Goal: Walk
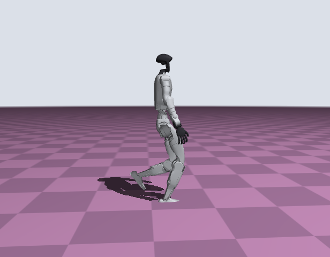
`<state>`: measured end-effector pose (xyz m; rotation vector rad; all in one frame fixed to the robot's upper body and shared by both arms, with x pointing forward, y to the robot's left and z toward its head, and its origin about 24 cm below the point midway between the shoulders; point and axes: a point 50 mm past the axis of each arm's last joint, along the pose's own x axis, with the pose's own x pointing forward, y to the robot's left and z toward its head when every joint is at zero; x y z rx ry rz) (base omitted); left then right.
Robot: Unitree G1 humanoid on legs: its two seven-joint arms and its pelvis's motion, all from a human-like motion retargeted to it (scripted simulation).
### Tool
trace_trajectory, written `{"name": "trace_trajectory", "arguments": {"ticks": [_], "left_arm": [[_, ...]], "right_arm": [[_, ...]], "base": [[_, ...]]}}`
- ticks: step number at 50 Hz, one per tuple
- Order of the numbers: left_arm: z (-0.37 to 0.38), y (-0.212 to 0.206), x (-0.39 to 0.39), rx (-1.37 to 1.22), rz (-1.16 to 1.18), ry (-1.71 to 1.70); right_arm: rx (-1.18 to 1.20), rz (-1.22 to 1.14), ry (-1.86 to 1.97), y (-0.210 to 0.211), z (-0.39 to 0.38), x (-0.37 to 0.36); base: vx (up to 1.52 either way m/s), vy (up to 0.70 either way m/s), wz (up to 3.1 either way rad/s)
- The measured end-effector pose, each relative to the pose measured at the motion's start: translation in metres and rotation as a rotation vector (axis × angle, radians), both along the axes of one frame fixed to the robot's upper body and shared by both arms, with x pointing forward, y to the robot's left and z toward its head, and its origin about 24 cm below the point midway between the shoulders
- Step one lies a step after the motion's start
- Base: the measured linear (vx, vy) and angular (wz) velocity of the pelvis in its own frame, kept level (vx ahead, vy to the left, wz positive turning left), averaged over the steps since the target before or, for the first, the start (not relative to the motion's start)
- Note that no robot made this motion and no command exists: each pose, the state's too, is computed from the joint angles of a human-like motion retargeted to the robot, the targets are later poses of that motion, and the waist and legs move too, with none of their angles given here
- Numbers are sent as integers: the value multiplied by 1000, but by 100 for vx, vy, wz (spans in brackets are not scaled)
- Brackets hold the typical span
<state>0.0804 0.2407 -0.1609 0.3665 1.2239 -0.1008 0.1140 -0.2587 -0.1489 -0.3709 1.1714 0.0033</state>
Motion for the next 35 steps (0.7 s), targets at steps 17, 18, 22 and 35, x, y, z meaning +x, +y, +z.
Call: {"name": "trace_trajectory", "arguments": {"ticks": [17,18,22,35], "left_arm": [[5,-35,34,-110,-16,-142],[3,-37,31,-114,-16,-129],[-2,-41,20,-125,6,-73],[14,-31,69,-113,39,-197]], "right_arm": [[-19,64,-237,1,36,88],[-7,77,-239,6,35,89],[54,121,-228,25,30,88],[171,96,-11,53,-5,24]], "base": [[41,-6,125],[44,7,81],[48,7,52],[45,5,89]]}}
